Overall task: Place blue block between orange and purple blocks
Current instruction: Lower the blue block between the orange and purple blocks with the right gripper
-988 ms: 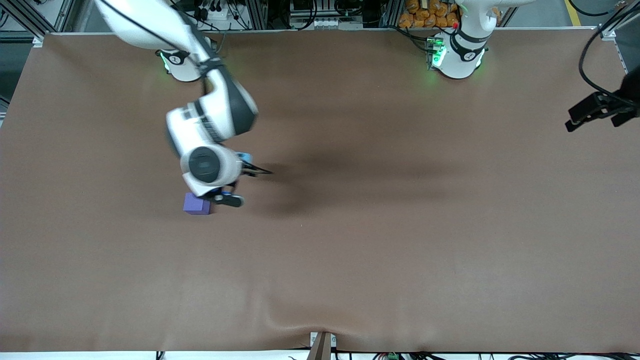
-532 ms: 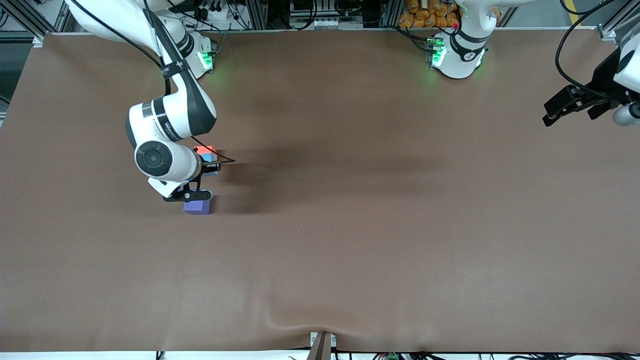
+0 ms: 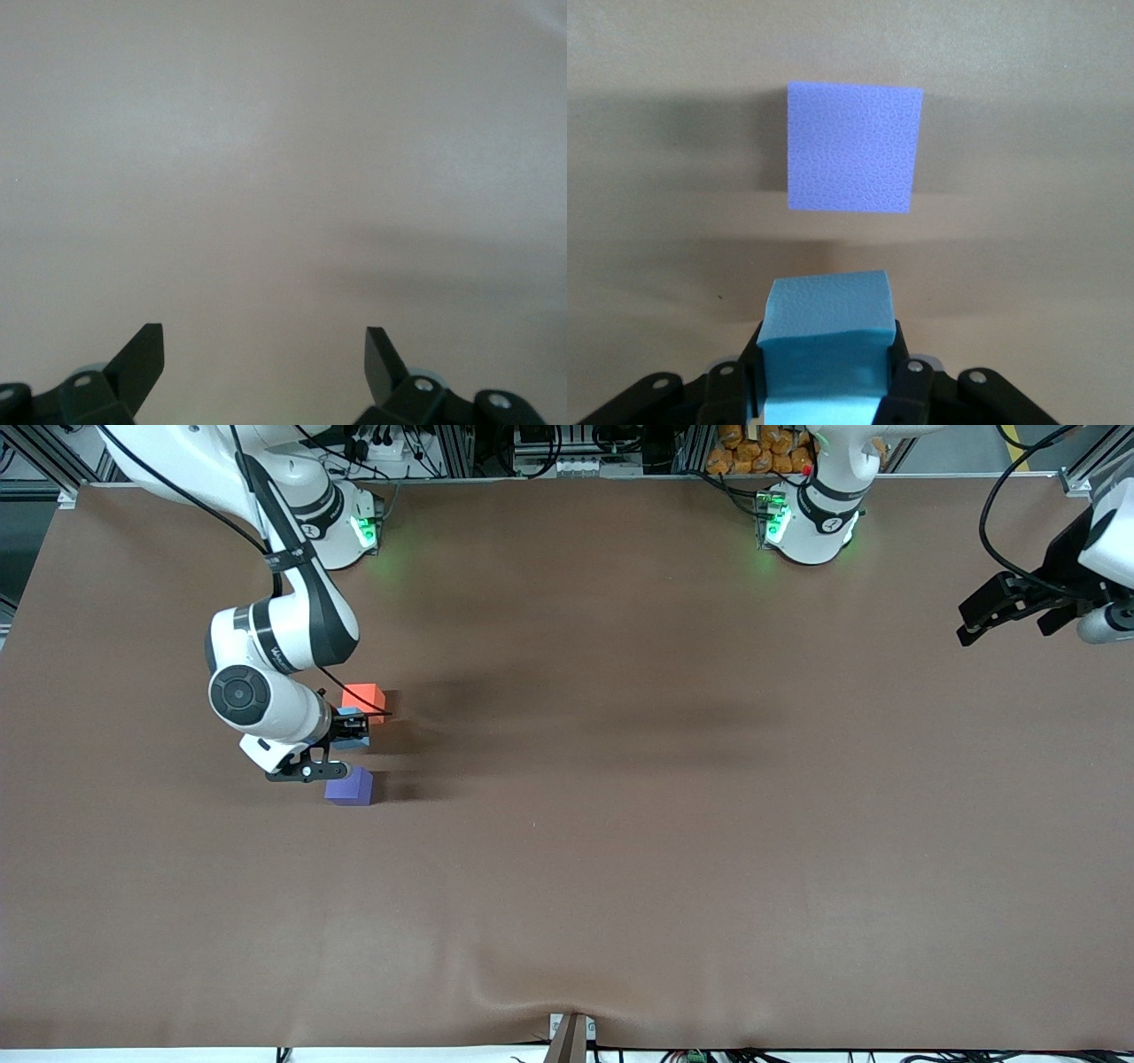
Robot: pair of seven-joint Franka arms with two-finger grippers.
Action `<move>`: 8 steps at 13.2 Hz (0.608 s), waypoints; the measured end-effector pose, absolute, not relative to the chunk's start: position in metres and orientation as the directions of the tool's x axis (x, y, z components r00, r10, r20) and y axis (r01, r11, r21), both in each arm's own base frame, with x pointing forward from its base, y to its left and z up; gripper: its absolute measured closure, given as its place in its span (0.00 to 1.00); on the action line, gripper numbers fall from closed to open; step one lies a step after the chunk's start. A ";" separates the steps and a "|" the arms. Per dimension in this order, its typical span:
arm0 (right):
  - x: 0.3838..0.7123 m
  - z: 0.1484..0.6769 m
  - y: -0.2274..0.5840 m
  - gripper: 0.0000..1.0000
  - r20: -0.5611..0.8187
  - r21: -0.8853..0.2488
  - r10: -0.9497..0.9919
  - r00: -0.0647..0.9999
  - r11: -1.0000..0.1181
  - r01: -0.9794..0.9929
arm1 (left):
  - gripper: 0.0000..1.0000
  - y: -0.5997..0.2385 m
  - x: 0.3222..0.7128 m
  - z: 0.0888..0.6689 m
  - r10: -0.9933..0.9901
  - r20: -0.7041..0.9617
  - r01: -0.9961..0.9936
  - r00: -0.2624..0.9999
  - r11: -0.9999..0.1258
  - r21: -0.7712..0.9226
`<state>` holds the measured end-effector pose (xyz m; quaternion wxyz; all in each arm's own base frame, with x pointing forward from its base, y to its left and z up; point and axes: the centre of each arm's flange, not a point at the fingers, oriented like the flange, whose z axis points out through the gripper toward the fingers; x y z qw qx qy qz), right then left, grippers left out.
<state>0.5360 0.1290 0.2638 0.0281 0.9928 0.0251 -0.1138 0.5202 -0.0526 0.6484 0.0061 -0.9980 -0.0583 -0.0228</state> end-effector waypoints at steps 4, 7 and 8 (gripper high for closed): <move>0.532 0.255 0.130 0.47 -0.196 0.046 0.031 0.980 -0.998 0.041 | 0.00 -0.055 0.520 0.648 0.093 0.045 0.093 0.995 -0.996 -0.011; 0.527 0.245 0.129 0.47 -0.187 0.046 0.022 0.982 -0.998 0.032 | 0.00 -0.062 0.518 0.646 0.075 0.033 0.075 0.997 -0.997 -0.015; 0.525 0.239 0.129 0.47 -0.178 0.045 0.020 0.984 -0.999 0.029 | 0.00 -0.066 0.517 0.646 0.068 0.030 0.069 0.997 -0.998 -0.016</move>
